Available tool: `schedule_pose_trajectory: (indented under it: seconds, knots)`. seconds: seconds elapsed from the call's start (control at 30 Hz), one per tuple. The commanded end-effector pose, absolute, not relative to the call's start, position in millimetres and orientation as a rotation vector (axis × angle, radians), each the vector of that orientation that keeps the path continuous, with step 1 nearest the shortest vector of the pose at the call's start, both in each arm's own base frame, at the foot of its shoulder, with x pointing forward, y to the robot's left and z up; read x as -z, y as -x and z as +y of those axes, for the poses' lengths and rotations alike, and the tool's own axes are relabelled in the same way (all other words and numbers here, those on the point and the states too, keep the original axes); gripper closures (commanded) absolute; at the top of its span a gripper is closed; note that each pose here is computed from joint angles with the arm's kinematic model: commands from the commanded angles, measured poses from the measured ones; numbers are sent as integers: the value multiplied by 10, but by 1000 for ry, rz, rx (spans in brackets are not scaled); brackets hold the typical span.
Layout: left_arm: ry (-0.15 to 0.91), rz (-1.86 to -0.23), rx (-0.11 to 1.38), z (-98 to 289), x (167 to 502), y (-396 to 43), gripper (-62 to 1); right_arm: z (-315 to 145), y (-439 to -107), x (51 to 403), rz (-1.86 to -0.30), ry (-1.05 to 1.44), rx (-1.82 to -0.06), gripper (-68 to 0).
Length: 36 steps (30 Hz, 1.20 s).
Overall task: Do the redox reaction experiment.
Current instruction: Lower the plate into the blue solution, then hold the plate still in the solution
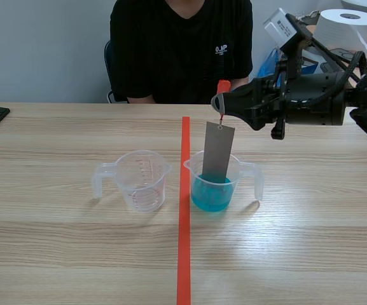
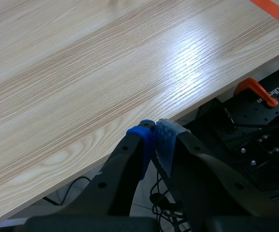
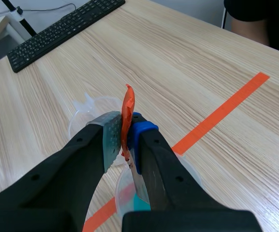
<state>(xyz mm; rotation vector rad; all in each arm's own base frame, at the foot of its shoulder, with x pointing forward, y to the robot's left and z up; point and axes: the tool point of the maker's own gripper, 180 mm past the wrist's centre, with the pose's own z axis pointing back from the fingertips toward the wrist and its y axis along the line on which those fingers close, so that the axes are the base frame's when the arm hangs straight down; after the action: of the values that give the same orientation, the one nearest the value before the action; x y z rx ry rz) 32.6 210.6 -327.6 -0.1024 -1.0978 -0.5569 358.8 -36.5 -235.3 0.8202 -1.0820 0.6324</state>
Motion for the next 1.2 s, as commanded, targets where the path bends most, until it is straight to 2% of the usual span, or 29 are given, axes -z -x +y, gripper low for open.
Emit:
schedule_pose_trajectory:
  seconds: [0.0,0.5,1.17]
  knots:
    - [104,-1131,555,2091,3209,-367,-40,-347,-3623,2226,-1128,-830,-650,-17]
    - [104,-1131,555,2091,3209,-367,-40,-361,-3647,2506,-1102,-762,-670,-17]
    - [104,-1131,555,2091,3209,-366,-40,-352,-3646,2510,-1102,-761,-671,-17]
